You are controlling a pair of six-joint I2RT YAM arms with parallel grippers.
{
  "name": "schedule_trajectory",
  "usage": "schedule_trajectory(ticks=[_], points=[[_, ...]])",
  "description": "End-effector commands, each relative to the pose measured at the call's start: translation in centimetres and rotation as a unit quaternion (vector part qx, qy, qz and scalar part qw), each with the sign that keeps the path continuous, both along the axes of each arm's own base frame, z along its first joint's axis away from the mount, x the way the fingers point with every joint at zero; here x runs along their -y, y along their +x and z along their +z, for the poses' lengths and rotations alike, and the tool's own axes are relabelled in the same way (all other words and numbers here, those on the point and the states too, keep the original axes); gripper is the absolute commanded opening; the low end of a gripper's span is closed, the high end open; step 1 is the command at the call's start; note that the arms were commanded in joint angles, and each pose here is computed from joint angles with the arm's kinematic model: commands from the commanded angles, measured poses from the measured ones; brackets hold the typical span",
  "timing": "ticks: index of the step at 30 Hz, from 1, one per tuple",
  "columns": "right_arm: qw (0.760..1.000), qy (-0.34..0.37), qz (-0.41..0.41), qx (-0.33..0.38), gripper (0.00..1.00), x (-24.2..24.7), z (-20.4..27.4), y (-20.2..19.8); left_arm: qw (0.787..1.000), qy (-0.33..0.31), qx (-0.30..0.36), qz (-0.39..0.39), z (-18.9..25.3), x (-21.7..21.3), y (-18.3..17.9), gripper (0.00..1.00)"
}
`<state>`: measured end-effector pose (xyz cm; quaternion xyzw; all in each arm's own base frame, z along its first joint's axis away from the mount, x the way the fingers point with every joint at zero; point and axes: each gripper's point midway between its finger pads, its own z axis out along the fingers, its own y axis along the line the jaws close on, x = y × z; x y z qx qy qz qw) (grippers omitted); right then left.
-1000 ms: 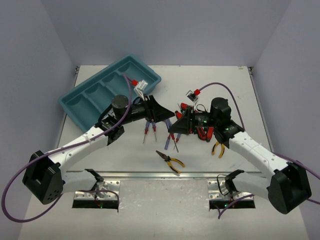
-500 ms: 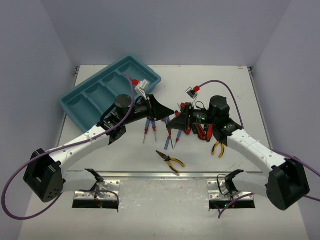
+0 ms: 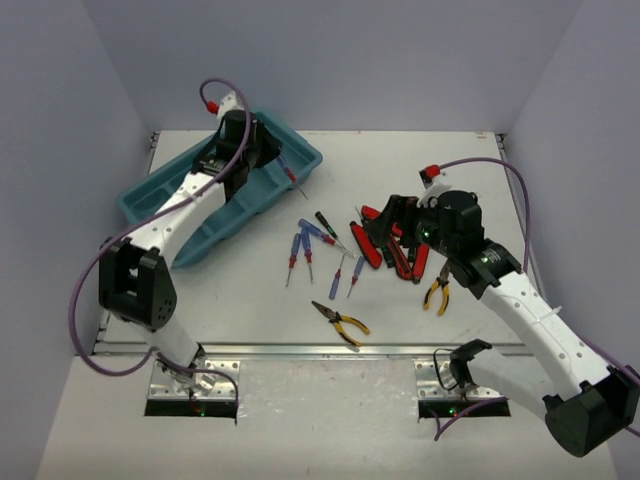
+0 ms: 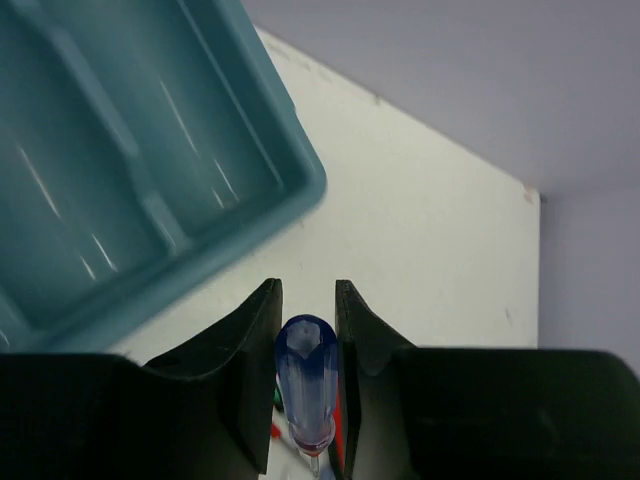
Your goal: Sort the tools into containers
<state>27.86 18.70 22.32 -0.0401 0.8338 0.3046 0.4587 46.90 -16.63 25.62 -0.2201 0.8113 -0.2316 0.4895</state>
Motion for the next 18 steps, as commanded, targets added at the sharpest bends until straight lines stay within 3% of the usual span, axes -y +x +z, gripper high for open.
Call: schedule_trajectory(ticks=[1, 4, 6, 11, 13, 14, 18], points=[[0.993, -0.094, -0.068, -0.020, 0.99, 3.7, -1.9, 0.6, 0.990, 0.057, -0.010, 0.129, -0.2, -5.8, 7.2, 0.00], [0.993, -0.094, -0.058, -0.031, 0.99, 3.5, -2.8, 0.1, 0.987, 0.045, 0.001, 0.151, 0.1, -7.3, 12.4, 0.00], [0.994, -0.091, -0.051, -0.038, 0.99, 3.3, -3.6, -0.2, 0.985, 0.044, -0.016, 0.163, -3.1, -8.0, 15.3, 0.00], [0.994, -0.084, -0.026, -0.061, 0.99, 2.6, -5.6, -1.1, 0.985, 0.030, 0.017, 0.168, -4.2, -8.3, 20.3, 0.02], [0.994, -0.084, -0.021, -0.069, 0.99, 2.5, -6.2, -1.4, 0.984, 0.030, 0.020, 0.172, -4.4, -8.6, 21.0, 0.19], [0.993, -0.086, -0.021, -0.072, 0.99, 2.5, -6.5, -1.4, 0.986, 0.029, 0.023, 0.164, -4.6, -8.4, 21.2, 0.45], [0.992, -0.093, -0.018, -0.086, 0.99, 2.3, -7.0, -1.1, 0.987, 0.013, 0.044, 0.157, -2.0, -8.1, 20.9, 0.95]])
